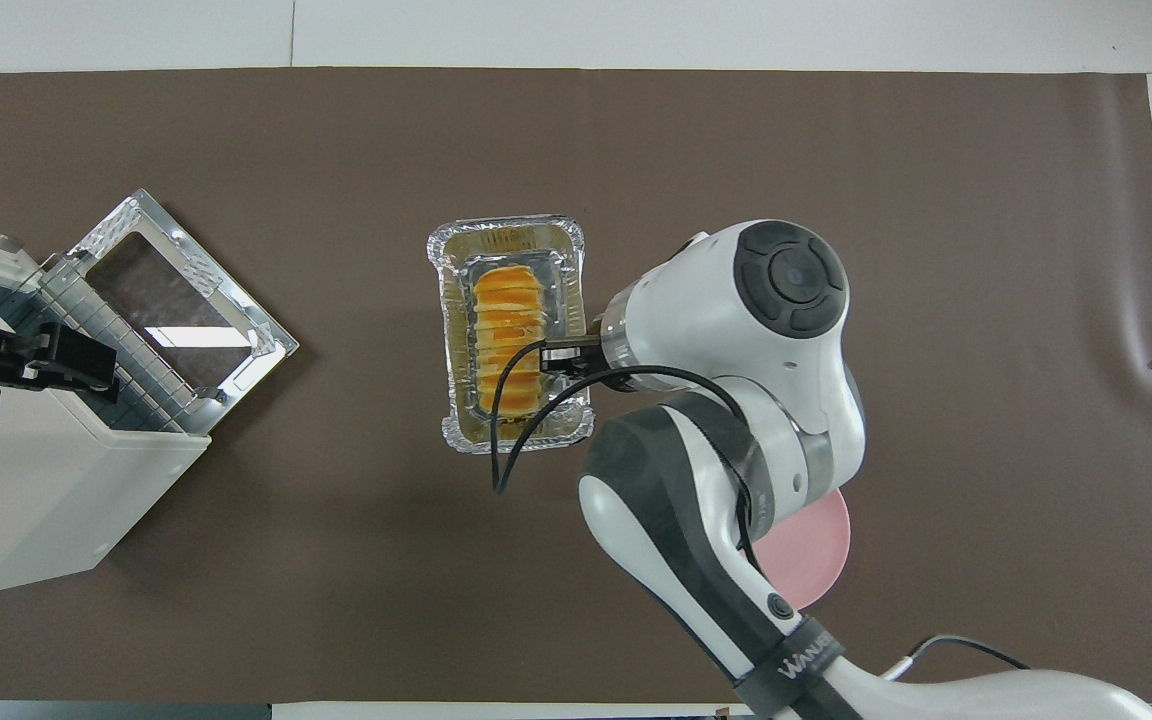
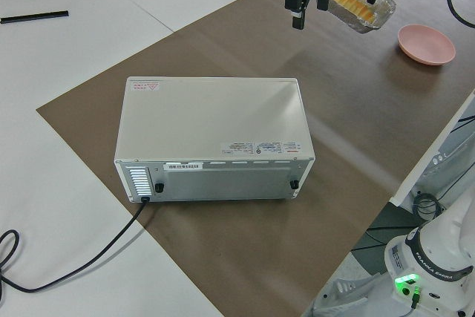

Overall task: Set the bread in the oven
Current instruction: 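Slide the foil tray toward the toaster oven with the right gripper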

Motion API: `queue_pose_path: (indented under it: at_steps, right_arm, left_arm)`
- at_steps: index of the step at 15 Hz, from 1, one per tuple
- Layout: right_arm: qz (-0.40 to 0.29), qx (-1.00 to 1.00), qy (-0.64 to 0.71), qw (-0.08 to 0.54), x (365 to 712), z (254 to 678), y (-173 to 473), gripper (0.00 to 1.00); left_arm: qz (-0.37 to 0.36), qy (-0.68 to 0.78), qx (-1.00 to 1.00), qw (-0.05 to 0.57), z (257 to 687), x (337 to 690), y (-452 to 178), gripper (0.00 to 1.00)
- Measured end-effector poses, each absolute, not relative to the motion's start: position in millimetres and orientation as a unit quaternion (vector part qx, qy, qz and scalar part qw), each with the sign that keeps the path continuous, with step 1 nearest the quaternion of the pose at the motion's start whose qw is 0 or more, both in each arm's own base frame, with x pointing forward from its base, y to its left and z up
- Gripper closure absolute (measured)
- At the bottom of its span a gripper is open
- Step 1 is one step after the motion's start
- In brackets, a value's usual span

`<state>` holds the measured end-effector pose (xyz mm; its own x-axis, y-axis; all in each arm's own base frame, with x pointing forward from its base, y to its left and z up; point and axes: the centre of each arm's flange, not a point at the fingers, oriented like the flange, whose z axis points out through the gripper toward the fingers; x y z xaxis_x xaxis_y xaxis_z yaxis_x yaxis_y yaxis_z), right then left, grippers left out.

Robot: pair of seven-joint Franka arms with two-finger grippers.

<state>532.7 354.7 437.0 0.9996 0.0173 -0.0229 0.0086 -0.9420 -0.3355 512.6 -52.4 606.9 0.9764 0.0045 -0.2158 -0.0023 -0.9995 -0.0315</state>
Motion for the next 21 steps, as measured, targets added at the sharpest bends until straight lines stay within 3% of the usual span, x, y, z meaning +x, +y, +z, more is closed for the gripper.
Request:
queue_pose_path:
  at_steps: [5,14,16,21]
  right_arm:
    - [0.028,-0.986,0.022,0.160,556.0,342.7,375.7,0.98]
    - [0.008,-0.986,0.037,0.164,569.2,304.5,377.7,0.98]
    - [0.010,-0.986,0.036,0.164,568.7,302.2,378.3,0.84]
    - [0.022,-0.986,0.027,0.160,574.4,319.6,381.0,0.32]
  left_arm:
    - [0.109,-0.001,-0.994,0.016,606.9,512.6,-52.4,0.00]
    - [0.109,-0.001,-0.994,0.016,606.9,512.6,-52.4,0.00]
    - [0.109,-0.001,-0.994,0.016,606.9,512.6,-52.4,0.00]
    - [0.089,0.000,-0.996,0.014,609.5,517.5,-52.9,0.00]
